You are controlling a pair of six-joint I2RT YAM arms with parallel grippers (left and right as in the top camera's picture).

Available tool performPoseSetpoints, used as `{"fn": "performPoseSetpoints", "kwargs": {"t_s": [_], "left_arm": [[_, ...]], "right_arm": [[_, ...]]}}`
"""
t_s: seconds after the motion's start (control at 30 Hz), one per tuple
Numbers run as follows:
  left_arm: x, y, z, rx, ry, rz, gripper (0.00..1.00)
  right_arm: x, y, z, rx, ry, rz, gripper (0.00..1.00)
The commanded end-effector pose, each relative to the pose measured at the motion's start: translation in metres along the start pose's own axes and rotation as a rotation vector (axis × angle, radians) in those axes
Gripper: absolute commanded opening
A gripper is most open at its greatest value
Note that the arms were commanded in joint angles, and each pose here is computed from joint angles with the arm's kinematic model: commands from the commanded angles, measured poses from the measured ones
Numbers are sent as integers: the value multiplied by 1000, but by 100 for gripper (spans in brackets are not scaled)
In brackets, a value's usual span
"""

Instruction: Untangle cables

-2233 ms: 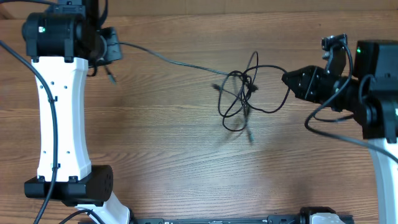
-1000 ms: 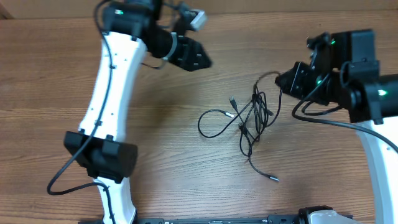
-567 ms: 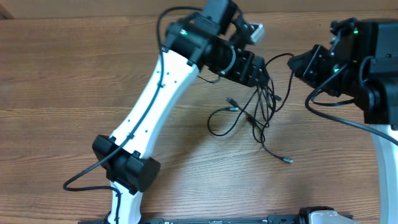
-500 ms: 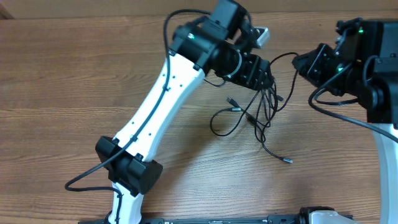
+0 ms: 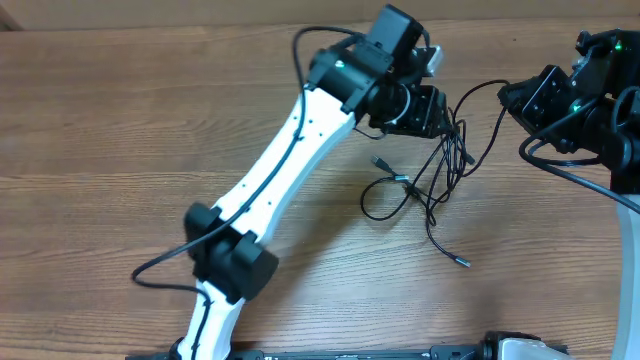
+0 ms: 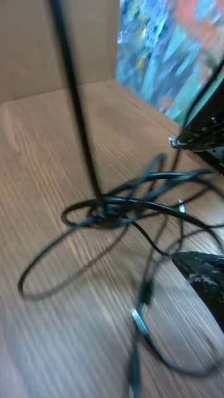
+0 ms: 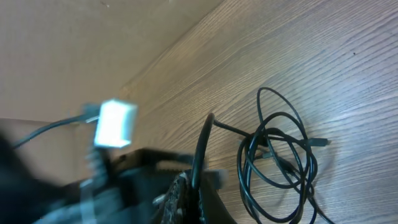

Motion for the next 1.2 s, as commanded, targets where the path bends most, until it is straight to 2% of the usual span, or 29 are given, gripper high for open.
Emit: {"fn": "performPoseSetpoints", "kwargs": {"t_s": [0.0,0.17,0.3,0.47,0.5,0.53,0.7,0.83,1.0,1.17], "left_arm": [[-12,-5,18,72,-92,5,53],[-11,-8,20,72,-66,3,51],[-6,-9,24,90,-44,-16,41],[-1,-10,36,111,-29,-33,25],[4,-8,43,106,-3,-33,9],[7,-7,44,92,21,-20,5],[20,5,41,-41,201,125,4],[27,16,19,-102,234,143,4],[28,27,-52,-210,183,109,4],[17,14,-138,-330,122,150,4]], "right_arm": [[5,3,-9,-28,22,-29,4],[5,2,-9,-22,21,-30,4],[4,2,-9,-19,19,-33,4],[4,0,-9,-8,16,-35,4],[3,-1,-9,-3,14,-44,4],[3,-1,-9,1,13,-47,4],[2,-3,-9,13,8,-65,4],[-3,-6,-9,26,-62,-53,4],[-11,-9,-10,32,-152,-43,4],[-22,-10,-7,41,-283,-31,4]]}}
Point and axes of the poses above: each gripper's point midway between its finger pads, its own z axis out along the fingers, its own x axis along the line the jaws close on, y = z × x, the point moved 10 cm from there along -z, back along the fingers, and after that the axes turned 13 degrees about -z, right-handed, at the moved point
